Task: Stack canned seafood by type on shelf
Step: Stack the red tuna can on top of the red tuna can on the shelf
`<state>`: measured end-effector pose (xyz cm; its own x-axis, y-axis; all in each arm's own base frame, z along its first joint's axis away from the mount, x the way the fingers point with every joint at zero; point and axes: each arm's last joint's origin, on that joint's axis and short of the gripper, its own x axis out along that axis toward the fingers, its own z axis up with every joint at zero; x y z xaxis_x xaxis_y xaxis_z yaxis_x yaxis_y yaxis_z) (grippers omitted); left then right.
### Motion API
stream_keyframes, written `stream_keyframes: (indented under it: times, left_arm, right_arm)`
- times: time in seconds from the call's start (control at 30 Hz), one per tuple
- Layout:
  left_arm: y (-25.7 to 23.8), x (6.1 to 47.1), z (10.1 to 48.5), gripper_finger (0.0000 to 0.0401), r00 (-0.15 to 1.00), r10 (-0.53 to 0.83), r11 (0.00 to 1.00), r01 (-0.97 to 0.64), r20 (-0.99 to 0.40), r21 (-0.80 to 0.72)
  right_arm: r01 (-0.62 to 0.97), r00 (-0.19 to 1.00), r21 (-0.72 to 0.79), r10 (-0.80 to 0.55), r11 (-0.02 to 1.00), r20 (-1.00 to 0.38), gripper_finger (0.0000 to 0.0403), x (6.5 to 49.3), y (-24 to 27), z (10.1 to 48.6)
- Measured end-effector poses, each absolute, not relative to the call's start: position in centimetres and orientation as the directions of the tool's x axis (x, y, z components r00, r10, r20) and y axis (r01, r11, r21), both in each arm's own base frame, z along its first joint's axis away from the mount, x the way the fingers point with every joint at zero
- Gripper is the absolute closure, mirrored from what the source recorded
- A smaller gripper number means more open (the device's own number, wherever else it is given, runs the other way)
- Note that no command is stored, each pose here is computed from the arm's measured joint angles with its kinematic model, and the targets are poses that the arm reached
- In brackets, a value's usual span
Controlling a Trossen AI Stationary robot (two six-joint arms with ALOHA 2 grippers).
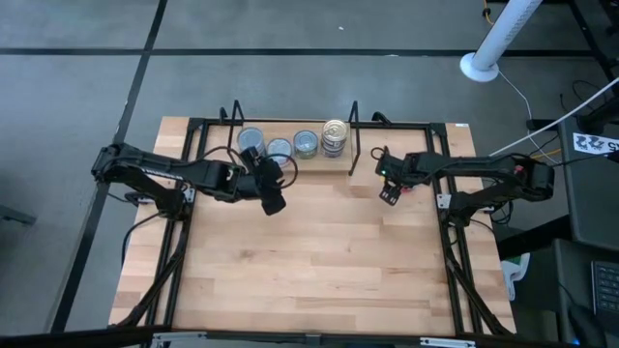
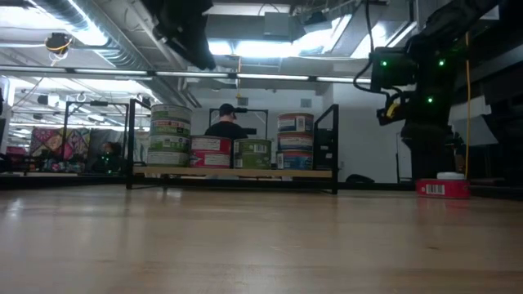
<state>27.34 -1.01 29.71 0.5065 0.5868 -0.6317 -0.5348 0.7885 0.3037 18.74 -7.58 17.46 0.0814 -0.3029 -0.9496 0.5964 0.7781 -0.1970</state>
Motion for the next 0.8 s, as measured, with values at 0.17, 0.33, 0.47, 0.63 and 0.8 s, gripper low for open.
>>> stream_keyframes:
  times: [0.17,0.33,0.47,0.63,0.8]
  left_arm:
    - [-1.0,27.3,29.2,0.0176,0.501,0.587,0.787,-0.536,-0.636,0.305]
    - [-1.0,27.3,29.2,0.0176,0.501,0.587,0.787,-0.537,-0.635,0.304]
    - [-1.0,27.3,29.2,0.0176,0.502,0.588,0.787,-0.537,-0.635,0.304]
    - [-1.0,27.3,29.2,0.0176,0.501,0.588,0.787,-0.538,-0.635,0.304]
    - [-1.0,27.3,29.2,0.0176,0.501,0.588,0.787,-0.538,-0.635,0.304]
  right_arm:
    - [0.595,0.099,-0.165,-0.276,0.787,-0.956,0.0123,18.5,-7.4,16.6]
    - [0.595,0.087,-0.180,-0.286,0.783,-0.954,0.0123,18.2,-7.3,16.0]
    - [0.608,0.103,-0.154,-0.269,0.779,-0.958,0.0123,18.1,-7.2,15.6]
    - [0.614,0.116,-0.124,-0.244,0.780,-0.963,0.0123,18.1,-7.2,15.6]
    - [0.620,0.143,-0.064,-0.192,0.782,-0.971,0.0123,18.2,-7.0,15.6]
